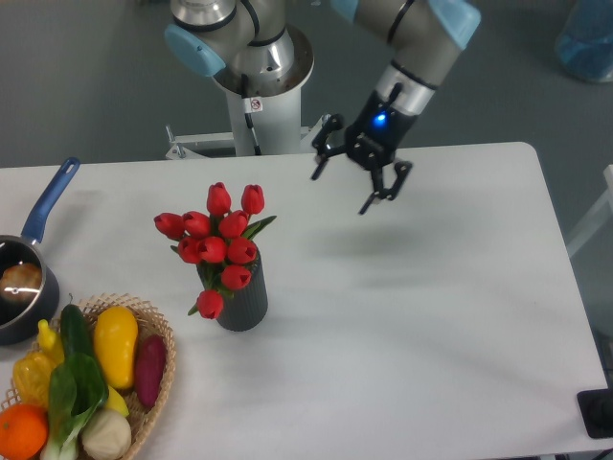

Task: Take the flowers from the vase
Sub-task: 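Move the open gripper down to the tulip stems above the vase, then close the gripper around the tulip stems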

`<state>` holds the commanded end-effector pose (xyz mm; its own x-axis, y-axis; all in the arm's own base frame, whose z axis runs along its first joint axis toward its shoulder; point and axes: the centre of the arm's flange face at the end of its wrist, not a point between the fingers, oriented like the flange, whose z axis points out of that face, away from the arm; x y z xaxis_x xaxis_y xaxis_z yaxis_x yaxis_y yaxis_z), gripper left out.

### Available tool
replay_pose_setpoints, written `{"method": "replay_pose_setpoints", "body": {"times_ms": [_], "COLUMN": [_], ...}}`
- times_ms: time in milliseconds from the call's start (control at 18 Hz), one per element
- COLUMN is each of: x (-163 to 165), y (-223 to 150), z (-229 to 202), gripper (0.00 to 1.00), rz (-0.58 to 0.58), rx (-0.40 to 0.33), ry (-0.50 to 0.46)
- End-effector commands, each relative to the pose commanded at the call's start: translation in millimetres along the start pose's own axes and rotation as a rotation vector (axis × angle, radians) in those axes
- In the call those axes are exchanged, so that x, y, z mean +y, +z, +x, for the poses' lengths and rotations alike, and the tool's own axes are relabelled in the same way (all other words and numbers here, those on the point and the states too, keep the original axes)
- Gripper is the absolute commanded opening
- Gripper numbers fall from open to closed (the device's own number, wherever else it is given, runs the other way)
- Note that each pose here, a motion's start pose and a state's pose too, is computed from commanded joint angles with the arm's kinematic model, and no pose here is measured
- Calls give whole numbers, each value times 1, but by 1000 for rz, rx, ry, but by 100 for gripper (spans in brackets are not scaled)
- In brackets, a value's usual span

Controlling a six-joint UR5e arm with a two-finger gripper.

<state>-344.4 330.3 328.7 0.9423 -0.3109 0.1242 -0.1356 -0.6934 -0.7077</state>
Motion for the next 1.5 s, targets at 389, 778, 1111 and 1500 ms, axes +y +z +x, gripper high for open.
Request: {"method": "replay_pose_setpoints", "body": {"times_ms": [389,778,1111,1500], "x": [-32,-46,-61,-72], "y": [41,47,74,85], "z": [16,18,14,15], "gripper": [100,100,100,20], "rz": [113,174,217,216], "rx": [92,110,112,122], "ry": [47,55,93,115]}}
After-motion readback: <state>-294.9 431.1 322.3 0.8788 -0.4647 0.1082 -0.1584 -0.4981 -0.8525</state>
